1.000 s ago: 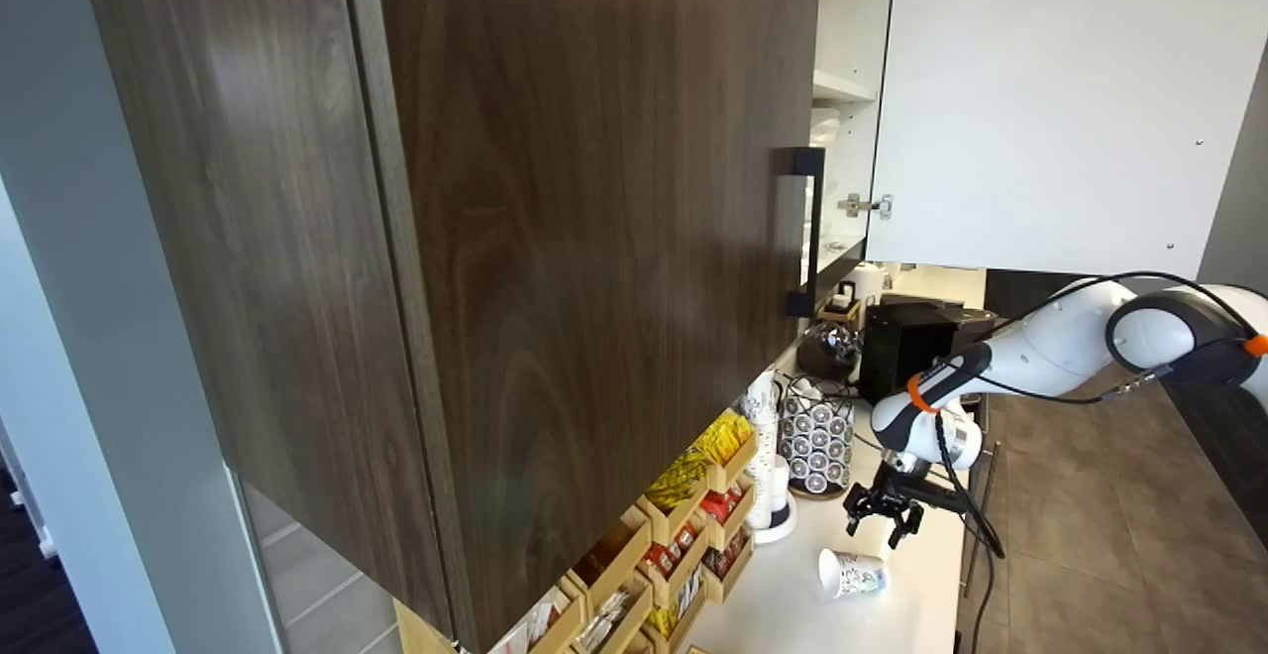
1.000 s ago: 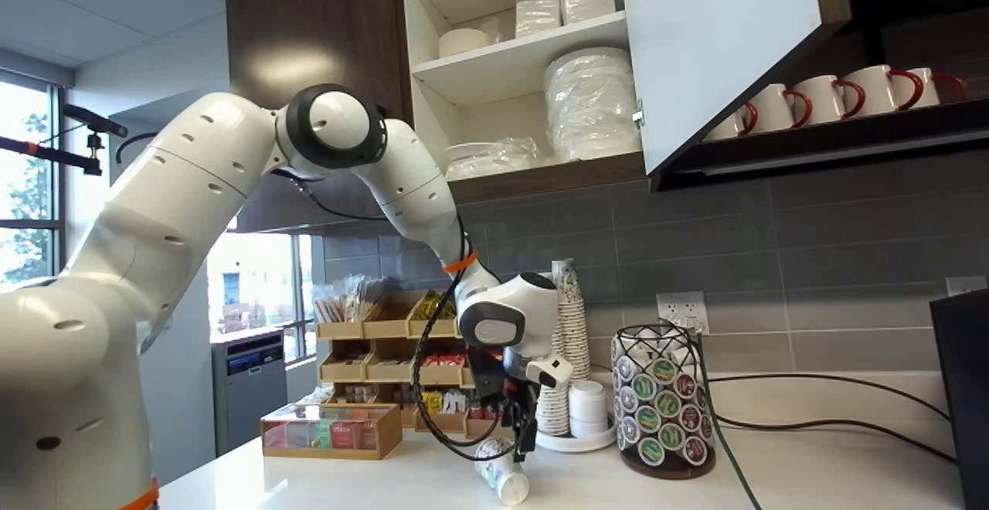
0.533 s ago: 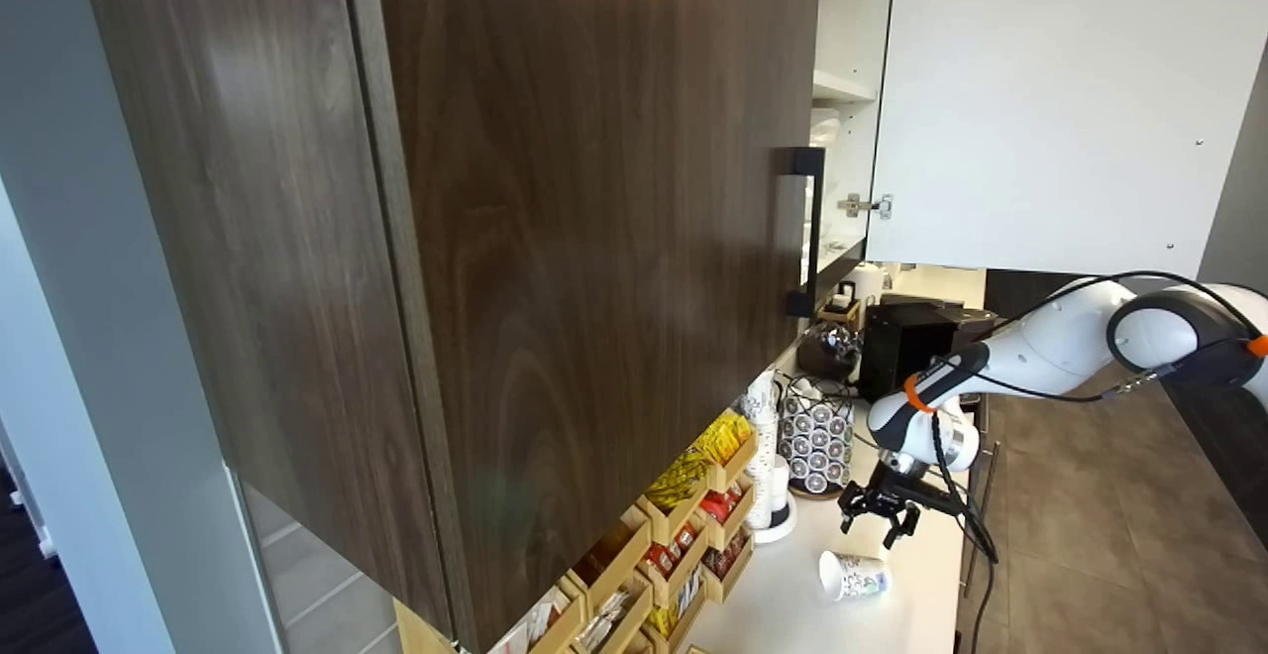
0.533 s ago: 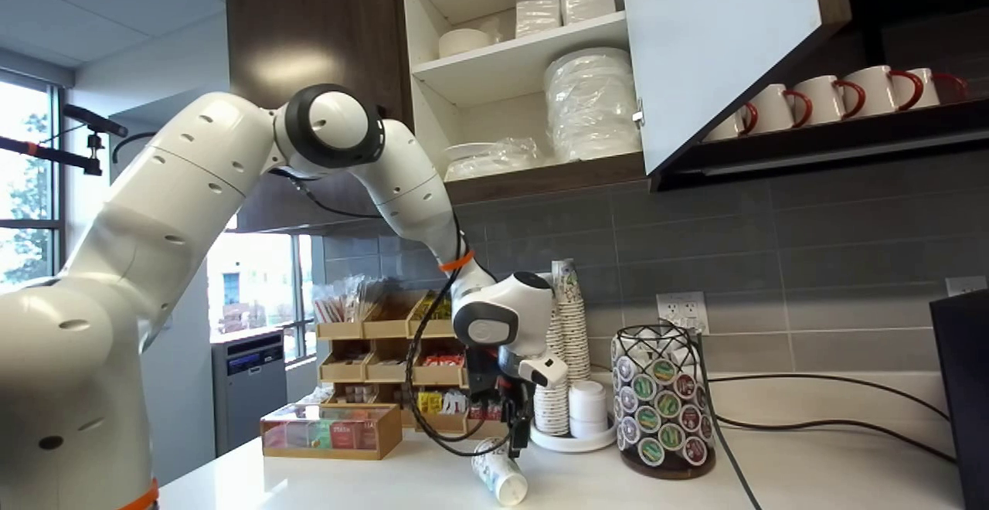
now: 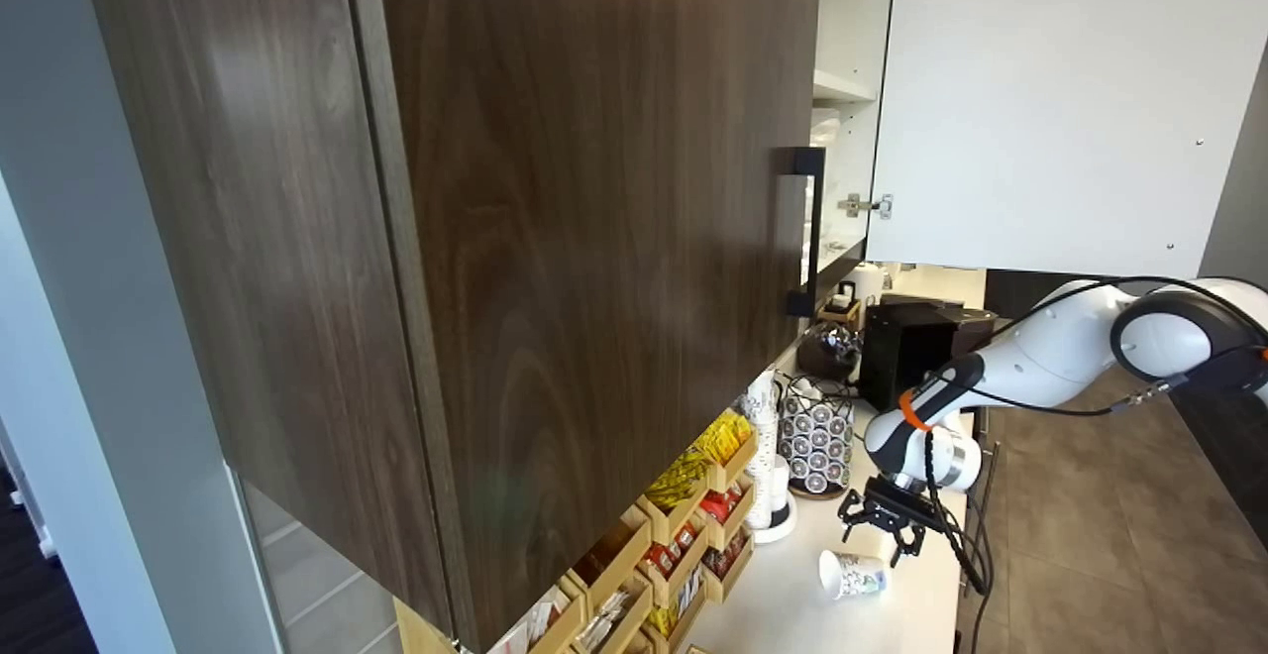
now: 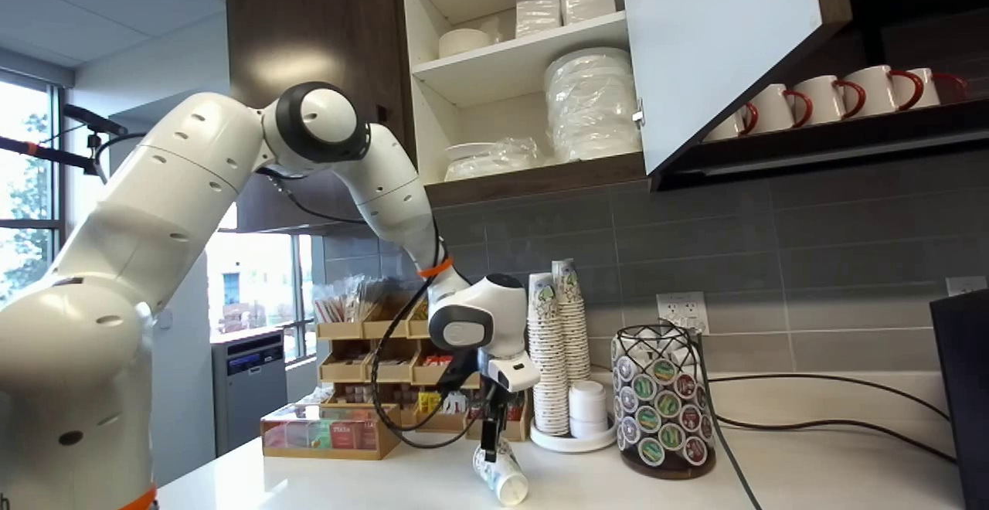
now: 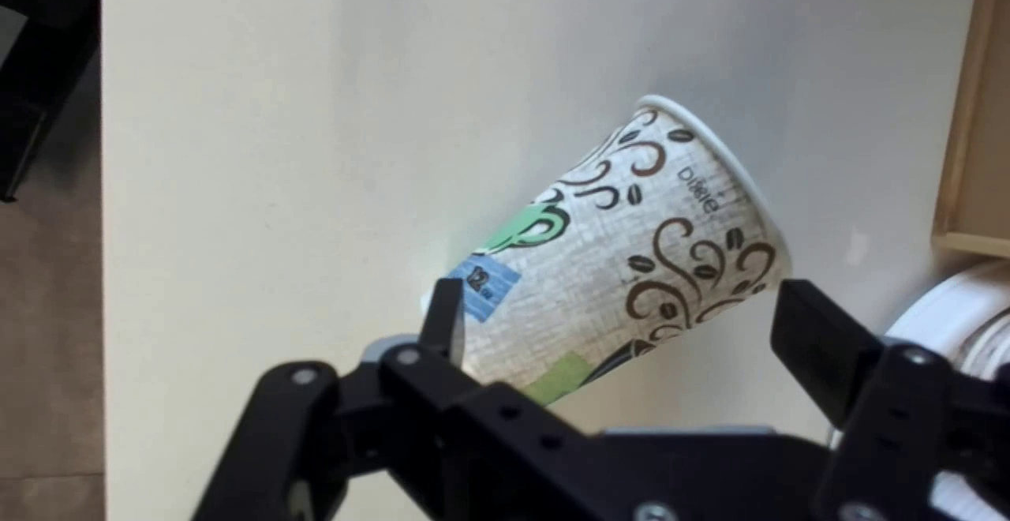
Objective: Pick up the two stacked cups from the counter and place them on the bottom shelf of the upper cabinet on the left
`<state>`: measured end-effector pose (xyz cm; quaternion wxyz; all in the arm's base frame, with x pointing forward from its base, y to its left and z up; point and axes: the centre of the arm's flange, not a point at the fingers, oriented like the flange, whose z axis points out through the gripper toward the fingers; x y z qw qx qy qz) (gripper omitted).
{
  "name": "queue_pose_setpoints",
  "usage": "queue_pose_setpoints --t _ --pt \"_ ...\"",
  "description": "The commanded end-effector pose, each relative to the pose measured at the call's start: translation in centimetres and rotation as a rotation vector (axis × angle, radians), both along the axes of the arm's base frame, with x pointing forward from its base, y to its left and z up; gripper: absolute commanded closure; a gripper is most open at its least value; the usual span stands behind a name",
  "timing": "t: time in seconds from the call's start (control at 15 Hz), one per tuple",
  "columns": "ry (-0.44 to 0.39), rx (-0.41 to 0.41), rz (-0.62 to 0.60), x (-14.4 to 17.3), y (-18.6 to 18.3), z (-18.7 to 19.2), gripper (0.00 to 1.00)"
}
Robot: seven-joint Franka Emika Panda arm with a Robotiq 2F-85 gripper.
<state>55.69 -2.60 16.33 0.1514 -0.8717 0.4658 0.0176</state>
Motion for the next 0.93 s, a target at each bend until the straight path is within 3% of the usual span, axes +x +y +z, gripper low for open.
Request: queue_pose_setpoints --t 0.0,0.33,0.87 --pt "0.059 -0.061 -0.181 -1.3 -0.2 -0.3 0.0" --pt "0.107 -0.039 -0.416 -1.0 -1.3 -1.3 0.0" --pt "0.187 0.025 -0.583 0.4 -1.8 -2.6 0.0"
